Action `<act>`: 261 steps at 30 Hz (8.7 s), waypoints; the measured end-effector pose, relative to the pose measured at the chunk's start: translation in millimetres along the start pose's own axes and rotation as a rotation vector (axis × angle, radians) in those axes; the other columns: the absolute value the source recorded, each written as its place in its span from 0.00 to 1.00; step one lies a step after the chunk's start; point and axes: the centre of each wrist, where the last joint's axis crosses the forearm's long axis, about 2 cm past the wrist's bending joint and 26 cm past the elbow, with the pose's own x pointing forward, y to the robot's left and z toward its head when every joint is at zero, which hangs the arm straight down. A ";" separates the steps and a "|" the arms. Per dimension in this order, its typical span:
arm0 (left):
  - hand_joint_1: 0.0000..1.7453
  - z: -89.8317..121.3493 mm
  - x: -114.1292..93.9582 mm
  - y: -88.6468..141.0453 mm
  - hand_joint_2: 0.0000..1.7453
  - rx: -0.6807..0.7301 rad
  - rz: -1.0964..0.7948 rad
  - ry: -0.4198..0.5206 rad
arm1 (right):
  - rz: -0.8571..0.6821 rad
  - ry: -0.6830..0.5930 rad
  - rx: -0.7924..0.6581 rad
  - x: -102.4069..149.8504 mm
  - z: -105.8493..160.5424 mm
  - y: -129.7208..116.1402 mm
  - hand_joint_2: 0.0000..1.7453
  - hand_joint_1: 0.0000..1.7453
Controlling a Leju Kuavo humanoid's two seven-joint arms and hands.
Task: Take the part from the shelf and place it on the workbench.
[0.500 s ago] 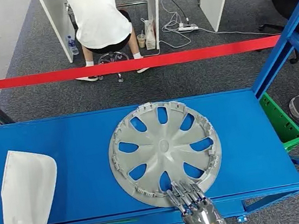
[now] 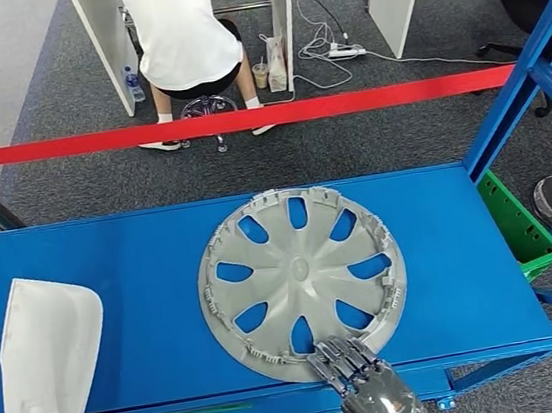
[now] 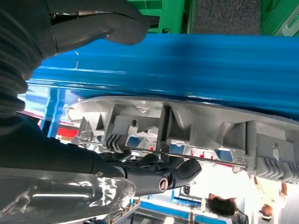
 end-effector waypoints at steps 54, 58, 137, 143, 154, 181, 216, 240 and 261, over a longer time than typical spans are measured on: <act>0.00 0.7 -0.5 5.5 0.00 -0.017 -0.053 0.001 | -0.167 -0.053 0.039 -12.9 -26.5 -27.8 1.00 0.00; 0.00 0.7 -0.5 5.7 0.00 -0.023 -0.058 0.002 | -0.178 -0.050 0.047 -12.6 -30.5 -27.3 1.00 0.00; 0.00 6.2 -6.5 -13.4 1.00 0.043 -0.011 -0.037 | -0.044 0.036 -0.945 -18.2 -27.7 -135.6 1.00 1.00; 0.00 5.4 -5.6 -12.7 1.00 0.050 -0.014 -0.040 | -0.053 0.064 -0.967 -18.2 -23.0 -136.2 1.00 1.00; 0.00 1.7 -1.4 -12.1 1.00 0.050 -0.028 -0.071 | -0.152 0.127 -1.041 -18.7 -16.2 -130.4 1.00 1.00; 0.00 -5.0 6.7 -6.1 1.00 0.056 -0.099 -0.096 | -0.325 0.156 -1.074 -8.7 -13.1 -124.6 1.00 1.00; 0.00 -7.8 9.0 -5.4 1.00 0.020 -0.142 -0.085 | -0.321 0.218 -1.024 -5.3 11.4 -121.3 1.00 1.00; 0.00 -14.6 16.9 -4.6 1.00 -0.022 -0.194 -0.079 | -0.285 0.276 -1.006 -6.1 33.3 -123.7 1.00 1.00; 0.00 -15.5 17.8 -6.8 1.00 -0.052 -0.219 -0.066 | -0.273 0.331 -0.992 -0.5 42.6 -123.7 1.00 1.00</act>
